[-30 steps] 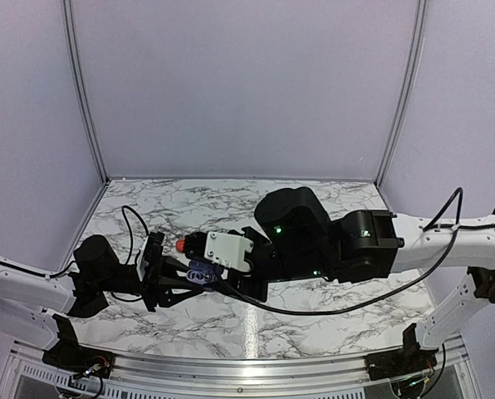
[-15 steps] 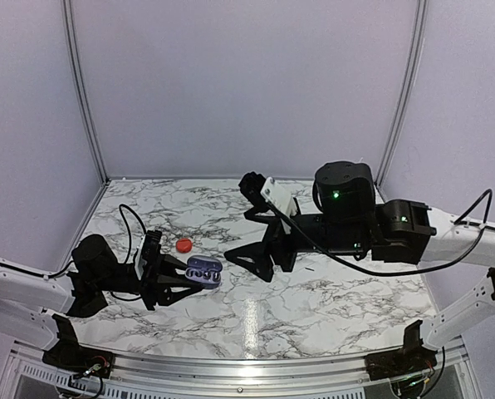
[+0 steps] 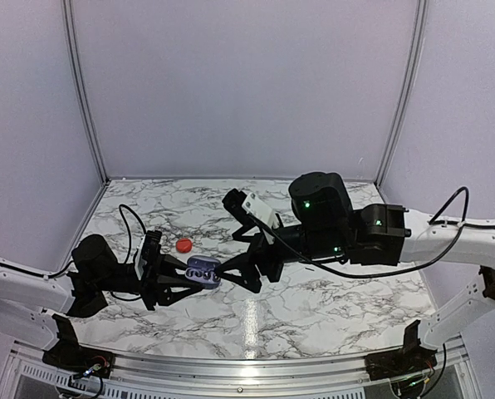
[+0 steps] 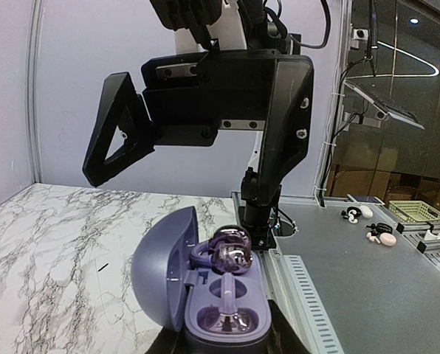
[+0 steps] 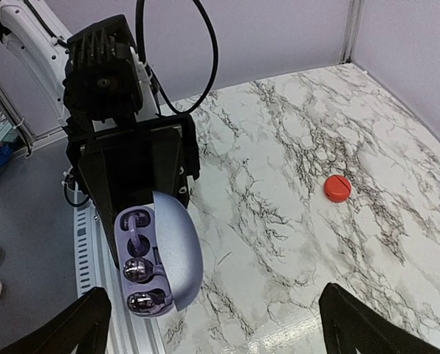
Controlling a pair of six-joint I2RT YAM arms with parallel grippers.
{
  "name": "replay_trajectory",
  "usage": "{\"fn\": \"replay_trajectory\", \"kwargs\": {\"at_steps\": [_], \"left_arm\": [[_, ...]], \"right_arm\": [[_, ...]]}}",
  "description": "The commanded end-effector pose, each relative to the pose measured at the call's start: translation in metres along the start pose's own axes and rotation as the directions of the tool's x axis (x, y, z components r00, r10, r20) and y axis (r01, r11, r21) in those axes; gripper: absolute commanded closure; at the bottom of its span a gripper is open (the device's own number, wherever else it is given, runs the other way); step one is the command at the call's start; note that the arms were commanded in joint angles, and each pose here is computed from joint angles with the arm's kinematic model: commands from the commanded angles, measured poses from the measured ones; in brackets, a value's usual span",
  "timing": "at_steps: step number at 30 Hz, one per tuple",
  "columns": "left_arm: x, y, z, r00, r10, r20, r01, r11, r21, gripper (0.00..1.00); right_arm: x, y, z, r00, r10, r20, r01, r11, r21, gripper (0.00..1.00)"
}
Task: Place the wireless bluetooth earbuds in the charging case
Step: Insert the right earbud into the right side groove of the charging case, then adjust the right earbud in the right side groove of the charging case.
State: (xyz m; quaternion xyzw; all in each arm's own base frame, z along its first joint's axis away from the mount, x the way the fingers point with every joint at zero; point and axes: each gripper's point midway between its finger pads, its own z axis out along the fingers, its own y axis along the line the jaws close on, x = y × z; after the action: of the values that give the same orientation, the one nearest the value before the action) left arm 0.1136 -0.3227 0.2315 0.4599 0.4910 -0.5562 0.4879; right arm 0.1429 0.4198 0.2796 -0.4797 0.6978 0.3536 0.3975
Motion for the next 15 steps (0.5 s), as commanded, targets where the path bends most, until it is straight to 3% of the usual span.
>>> {"fn": "replay_trajectory", "kwargs": {"at_steps": [1,15], "left_arm": [[-0.02,-0.003,-0.001,0.996,0.059,0.061,-0.059,0.998,0.003,1.0],[-0.023,-0.003,-0.002,0.995,0.066,0.068,-0.066,0.998,-0.002,1.0]], "right_arm": [[-0.013,0.001,0.0,0.999,0.023,0.032,-0.022,0.999,-0.024,0.01],[0.011,-0.002,0.013,0.999,0.036,-0.018,-0.037,0.999,-0.022,0.02]]}}
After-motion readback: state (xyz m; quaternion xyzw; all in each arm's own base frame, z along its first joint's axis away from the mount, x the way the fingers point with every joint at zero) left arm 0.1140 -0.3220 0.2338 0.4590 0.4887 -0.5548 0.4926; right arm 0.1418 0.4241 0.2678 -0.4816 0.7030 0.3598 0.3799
